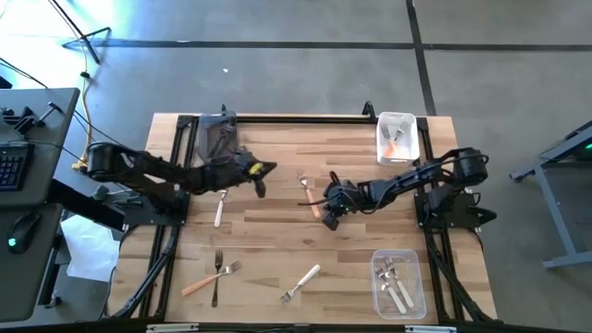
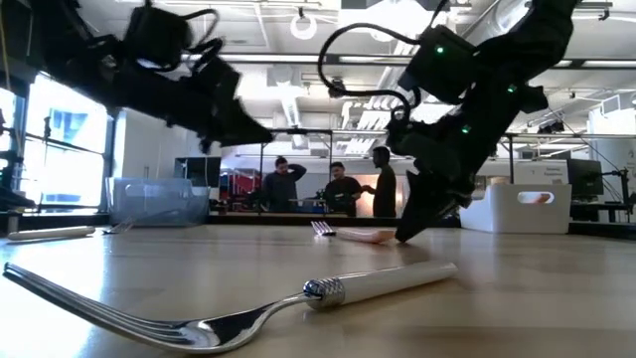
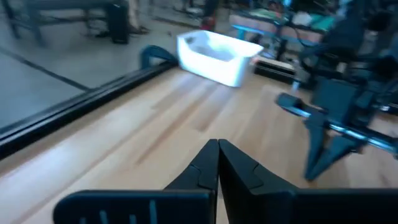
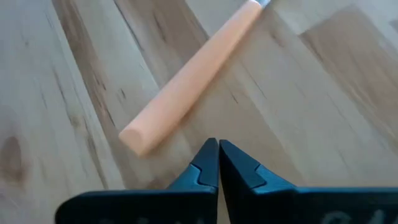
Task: Sort silverware by color (type)
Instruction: Put the top orange fork into the white bin
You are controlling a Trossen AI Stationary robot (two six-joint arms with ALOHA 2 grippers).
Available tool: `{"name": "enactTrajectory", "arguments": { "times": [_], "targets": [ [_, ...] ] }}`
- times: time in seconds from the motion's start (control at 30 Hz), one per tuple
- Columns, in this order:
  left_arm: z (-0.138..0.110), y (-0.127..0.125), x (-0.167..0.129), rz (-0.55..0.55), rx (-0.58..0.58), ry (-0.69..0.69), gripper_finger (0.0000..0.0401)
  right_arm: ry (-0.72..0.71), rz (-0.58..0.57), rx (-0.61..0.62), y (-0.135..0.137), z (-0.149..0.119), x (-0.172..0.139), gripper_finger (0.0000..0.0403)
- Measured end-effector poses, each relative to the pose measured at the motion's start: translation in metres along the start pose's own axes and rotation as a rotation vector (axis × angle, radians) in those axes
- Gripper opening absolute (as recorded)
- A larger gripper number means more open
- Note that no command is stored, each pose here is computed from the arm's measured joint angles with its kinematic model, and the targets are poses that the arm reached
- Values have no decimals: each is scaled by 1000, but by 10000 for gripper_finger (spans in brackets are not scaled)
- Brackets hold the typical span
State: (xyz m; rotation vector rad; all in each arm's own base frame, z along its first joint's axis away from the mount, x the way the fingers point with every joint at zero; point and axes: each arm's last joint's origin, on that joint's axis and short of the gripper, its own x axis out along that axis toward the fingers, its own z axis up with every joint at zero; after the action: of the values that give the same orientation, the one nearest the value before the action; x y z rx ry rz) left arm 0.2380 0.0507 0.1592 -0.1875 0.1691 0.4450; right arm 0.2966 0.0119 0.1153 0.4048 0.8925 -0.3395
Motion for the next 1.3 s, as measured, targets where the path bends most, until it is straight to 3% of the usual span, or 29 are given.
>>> {"name": "enactTrajectory", "arguments": {
  "times": [0.4, 0.6, 0.73, 1.03, 1.3],
  "targets": [
    [-12, 34, -27, 143, -7, -187, 0, 8, 140, 85, 44, 35, 8, 0],
    [-10, 49, -32, 214, -21, -249, 0, 7, -50, 234, 47, 92, -18, 6],
    [-14, 53, -35, 231, -23, -232, 0, -41, -176, 299, 43, 118, -18, 47],
    [-19, 54, -38, 225, -12, -214, 0, 117, -342, 526, 23, 128, 28, 166],
    [-19, 53, -38, 203, -10, -209, 0, 168, -375, 584, 15, 132, 50, 171]
  ]
}}
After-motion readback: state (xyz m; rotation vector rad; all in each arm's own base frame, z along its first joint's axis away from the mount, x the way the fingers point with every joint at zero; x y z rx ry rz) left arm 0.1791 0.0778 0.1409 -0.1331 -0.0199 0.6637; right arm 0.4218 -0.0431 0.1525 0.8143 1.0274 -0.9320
